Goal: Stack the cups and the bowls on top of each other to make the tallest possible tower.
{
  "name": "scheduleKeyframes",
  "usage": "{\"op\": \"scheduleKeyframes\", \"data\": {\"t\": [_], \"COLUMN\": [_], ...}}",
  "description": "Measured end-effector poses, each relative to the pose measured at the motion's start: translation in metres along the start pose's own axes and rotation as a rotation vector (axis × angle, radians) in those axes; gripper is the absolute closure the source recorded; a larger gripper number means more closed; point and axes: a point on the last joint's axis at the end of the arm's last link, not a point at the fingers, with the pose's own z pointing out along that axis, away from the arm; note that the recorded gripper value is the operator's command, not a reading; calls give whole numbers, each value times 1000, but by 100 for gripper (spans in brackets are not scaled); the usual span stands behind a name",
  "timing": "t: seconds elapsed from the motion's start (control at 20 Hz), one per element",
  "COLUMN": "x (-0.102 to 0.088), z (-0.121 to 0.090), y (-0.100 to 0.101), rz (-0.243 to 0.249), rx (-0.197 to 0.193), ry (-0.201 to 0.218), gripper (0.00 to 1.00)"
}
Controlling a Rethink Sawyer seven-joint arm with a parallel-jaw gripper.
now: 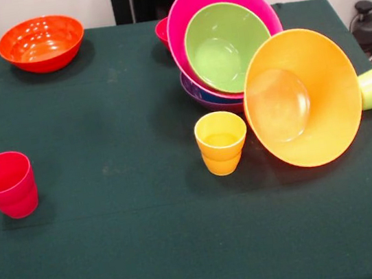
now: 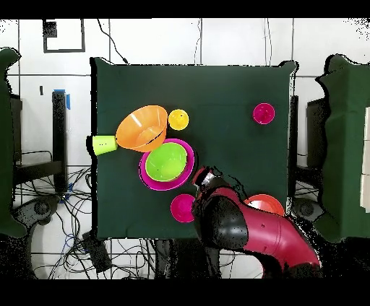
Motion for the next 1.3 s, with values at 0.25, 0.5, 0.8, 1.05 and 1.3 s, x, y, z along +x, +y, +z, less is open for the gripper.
{"op": "scheduleKeyframes", "data": {"t": [0.25,0.5,0.8,1.05,1.3], "x": [20,49,63,67,66], "z": [29,56,70,73,73], "y": [-2,3,11,11,11], "rz": [-38,-75,-92,-91,-90], "rx": [-29,-57,-80,-84,-84], "ry": [18,71,79,85,85], "gripper": [0,0,0,0,0]}}
